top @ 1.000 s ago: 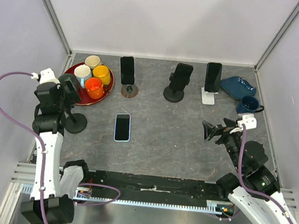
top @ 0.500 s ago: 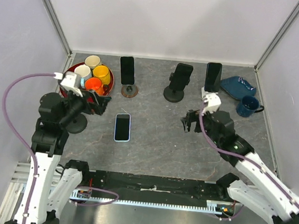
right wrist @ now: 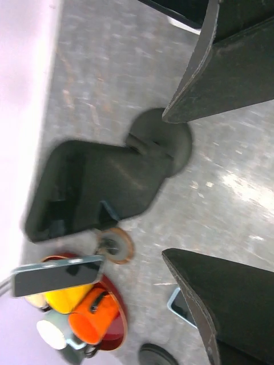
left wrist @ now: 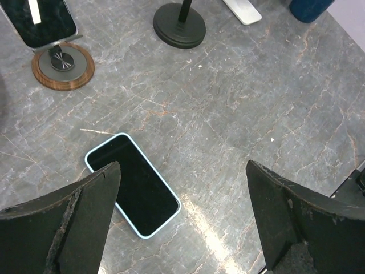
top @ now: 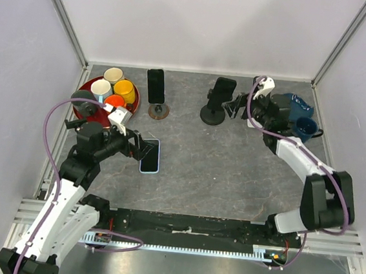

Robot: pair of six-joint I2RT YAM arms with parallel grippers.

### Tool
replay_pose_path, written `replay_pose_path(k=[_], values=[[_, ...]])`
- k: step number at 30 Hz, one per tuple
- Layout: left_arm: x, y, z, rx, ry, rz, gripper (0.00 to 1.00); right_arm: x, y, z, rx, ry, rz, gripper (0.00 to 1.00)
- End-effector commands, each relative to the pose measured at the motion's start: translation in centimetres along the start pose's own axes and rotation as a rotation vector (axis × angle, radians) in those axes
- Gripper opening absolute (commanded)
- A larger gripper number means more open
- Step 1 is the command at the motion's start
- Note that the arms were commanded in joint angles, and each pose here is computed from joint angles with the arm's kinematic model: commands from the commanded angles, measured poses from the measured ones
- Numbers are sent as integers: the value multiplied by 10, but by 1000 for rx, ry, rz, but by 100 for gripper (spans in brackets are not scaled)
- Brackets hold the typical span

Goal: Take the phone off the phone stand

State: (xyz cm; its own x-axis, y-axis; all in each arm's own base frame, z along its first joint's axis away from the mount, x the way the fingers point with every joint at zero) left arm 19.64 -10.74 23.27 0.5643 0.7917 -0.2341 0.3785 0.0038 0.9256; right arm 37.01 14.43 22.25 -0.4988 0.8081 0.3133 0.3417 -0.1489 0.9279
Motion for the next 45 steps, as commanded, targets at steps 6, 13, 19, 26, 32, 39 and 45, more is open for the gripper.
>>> replay_pose_path(k=[6,13,19,26,32,39,45], values=[[8,9,4,-47,31,89,95,-26,52,49,-130,383,-108,98],[13,4,13,-2,38,79,95,-39,62,70,-67,456,-222,98],[16,-1,20,36,35,64,94,-37,54,78,-46,578,-181,92],[18,-2,20,41,45,66,94,-35,46,84,-26,667,-134,82],[17,-1,19,37,43,66,93,-26,56,76,-56,703,-131,62],[15,0,15,20,44,68,93,-9,72,53,-106,700,-161,23],[13,4,9,-10,49,73,93,14,81,23,-171,644,-181,0]])
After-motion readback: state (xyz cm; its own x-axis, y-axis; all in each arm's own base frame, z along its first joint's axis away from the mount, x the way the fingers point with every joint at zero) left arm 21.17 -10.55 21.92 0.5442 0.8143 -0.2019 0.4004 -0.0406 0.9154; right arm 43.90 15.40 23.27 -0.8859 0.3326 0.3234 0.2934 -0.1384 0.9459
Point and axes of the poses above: each gripper's point midway between its finger pads, its own z axis out along the fingers, its own x axis along the line the jaws close on, y = z × x, the point moved 5 cm from there along -z, back along the fingers, and after that the axes turned 1 degree about z, right-handed, at the moved point
